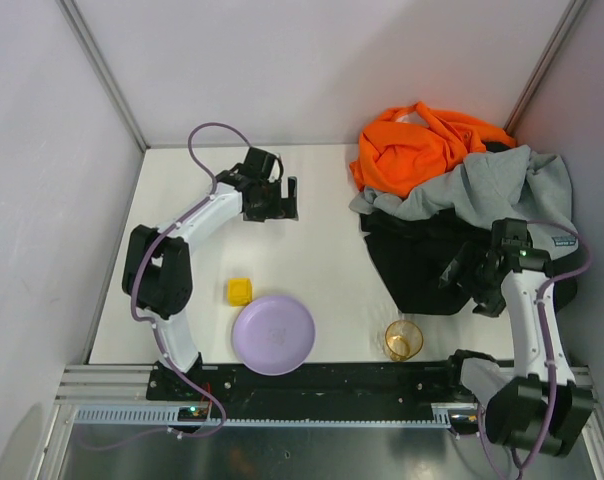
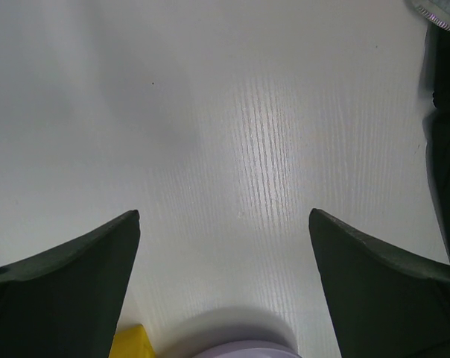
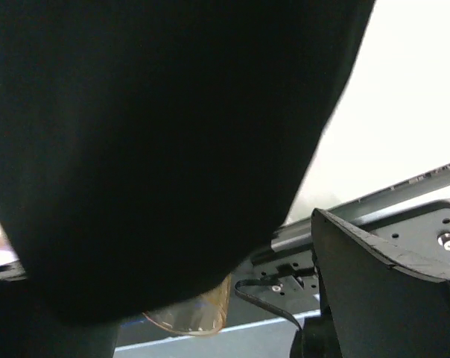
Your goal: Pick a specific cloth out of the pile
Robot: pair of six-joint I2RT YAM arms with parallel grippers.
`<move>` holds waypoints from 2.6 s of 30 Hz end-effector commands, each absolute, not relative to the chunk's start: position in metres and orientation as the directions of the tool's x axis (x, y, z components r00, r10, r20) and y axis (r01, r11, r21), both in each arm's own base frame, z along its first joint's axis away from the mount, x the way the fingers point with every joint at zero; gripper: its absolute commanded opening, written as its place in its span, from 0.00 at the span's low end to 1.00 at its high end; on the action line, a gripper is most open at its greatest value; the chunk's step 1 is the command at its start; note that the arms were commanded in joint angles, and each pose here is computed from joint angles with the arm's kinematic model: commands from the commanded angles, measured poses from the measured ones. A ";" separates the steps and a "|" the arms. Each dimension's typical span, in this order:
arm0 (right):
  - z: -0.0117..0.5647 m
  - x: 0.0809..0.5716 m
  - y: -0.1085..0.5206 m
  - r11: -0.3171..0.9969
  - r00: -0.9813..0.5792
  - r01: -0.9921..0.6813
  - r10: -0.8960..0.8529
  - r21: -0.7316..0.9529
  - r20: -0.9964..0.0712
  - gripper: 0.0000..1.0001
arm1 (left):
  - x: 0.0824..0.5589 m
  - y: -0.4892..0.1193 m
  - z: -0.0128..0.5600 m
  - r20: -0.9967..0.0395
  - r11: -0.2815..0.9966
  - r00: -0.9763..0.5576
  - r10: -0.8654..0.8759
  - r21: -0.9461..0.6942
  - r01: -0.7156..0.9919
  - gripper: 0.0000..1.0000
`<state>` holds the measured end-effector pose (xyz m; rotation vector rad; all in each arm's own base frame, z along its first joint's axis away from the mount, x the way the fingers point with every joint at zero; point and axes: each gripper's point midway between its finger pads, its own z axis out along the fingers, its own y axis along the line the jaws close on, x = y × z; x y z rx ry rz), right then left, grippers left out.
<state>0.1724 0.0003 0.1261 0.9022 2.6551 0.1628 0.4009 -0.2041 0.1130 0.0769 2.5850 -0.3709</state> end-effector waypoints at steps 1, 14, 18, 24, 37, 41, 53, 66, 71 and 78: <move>0.119 0.217 -0.017 0.785 -0.710 0.567 0.620 0.250 -0.335 0.99 | 0.398 -0.197 0.136 -0.557 0.962 -0.830 -0.013 -0.233 0.141 1.00; 0.152 0.295 -0.004 0.817 -0.724 0.349 0.546 0.459 -0.421 0.49 | 0.391 -0.178 0.162 -0.627 0.975 -0.779 -0.008 -0.177 0.132 1.00; 0.186 0.317 0.008 0.788 -0.690 0.270 0.559 0.554 -0.459 0.26 | 0.394 -0.177 0.167 -0.640 0.977 -0.768 -0.013 -0.170 0.125 1.00; 0.269 0.375 0.006 0.774 -0.564 0.093 0.560 0.627 -0.607 0.17 | 0.396 -0.180 0.179 -0.654 0.973 -0.756 -0.040 -0.198 0.120 1.00; 0.501 0.480 -0.069 0.837 -0.090 -0.067 0.537 0.543 -0.839 0.09 | 0.400 -0.191 0.199 -0.669 0.957 -0.739 -0.076 -0.257 0.135 1.00; 0.505 0.493 -0.090 0.822 -0.013 -0.014 0.569 0.569 -0.823 0.09 | 0.401 -0.192 0.200 -0.667 0.955 -0.740 -0.090 -0.269 0.125 1.00; 0.229 0.536 -0.100 0.722 -0.545 0.389 0.681 0.571 -0.489 0.25 | 0.409 -0.207 0.204 -0.654 0.936 -0.750 -0.096 -0.315 0.155 1.00; 0.107 0.489 -0.069 0.764 -0.768 0.465 0.599 0.447 -0.225 0.68 | 0.426 -0.198 0.207 -0.621 0.911 -0.765 -0.174 -0.395 0.114 1.00; 0.187 0.493 -0.067 0.804 -0.718 0.378 0.568 0.459 -0.403 0.91 | 0.430 -0.183 0.204 -0.604 0.906 -0.770 -0.207 -0.416 0.083 1.00; 0.266 0.467 -0.056 0.816 -0.639 0.312 0.559 0.487 -0.528 0.99 | 0.431 -0.175 0.200 -0.598 0.907 -0.776 -0.201 -0.413 0.084 1.00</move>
